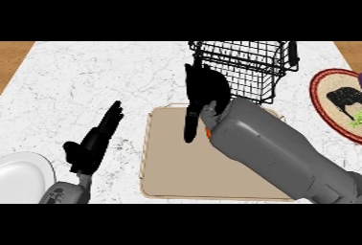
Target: Pick the squash from the tray and place it in the tiered basket
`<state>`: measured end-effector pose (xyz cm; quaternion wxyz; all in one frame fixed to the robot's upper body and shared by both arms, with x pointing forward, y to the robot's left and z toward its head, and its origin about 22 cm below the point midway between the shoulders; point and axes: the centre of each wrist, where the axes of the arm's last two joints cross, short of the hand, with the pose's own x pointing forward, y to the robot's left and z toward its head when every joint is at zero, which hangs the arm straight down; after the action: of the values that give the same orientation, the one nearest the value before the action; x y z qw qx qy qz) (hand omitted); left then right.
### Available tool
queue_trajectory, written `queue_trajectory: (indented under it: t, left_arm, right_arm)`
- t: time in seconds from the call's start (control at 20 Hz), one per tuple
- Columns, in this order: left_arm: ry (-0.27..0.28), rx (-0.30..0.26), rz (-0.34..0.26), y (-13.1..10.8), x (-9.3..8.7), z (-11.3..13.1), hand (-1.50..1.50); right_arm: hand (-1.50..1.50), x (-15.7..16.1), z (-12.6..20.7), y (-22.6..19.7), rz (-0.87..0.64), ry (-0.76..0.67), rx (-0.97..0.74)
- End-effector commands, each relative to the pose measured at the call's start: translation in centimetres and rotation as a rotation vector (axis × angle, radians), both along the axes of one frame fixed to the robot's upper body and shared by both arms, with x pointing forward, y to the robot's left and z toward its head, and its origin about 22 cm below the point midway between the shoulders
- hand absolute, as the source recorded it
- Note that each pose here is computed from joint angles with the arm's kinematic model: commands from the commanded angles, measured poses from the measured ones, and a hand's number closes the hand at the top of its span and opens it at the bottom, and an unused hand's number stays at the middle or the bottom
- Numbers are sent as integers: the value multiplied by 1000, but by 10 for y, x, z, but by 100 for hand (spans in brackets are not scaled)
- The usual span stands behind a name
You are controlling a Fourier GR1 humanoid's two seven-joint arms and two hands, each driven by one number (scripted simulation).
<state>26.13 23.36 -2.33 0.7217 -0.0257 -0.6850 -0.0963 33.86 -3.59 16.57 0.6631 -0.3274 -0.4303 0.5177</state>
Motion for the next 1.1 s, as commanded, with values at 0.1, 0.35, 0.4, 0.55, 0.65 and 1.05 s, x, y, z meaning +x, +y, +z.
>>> queue_trajectory:
  t: [0.1,0.35,0.4,0.55,0.65,1.05]
  left_arm:
    - [-3,1,1,4,10,1,0]
    - [-10,3,-22,3,-3,-4,0]
    - [-9,4,-8,8,7,2,0]
    - [-4,-6,-12,20,0,-5,0]
    - [-10,2,-11,9,-3,-7,0]
    - [9,-4,-13,-1,-6,4,0]
  right_arm:
    - [-150,-19,17,20,-136,11,-150]
    - [-150,-6,-10,10,-222,32,-266]
    - [-150,-5,-15,15,-234,52,-286]
    - [-150,-6,-24,4,-246,88,-277]
    - [-150,-5,-23,-7,-255,108,-260]
    - [-150,-15,-60,-25,-297,97,-234]
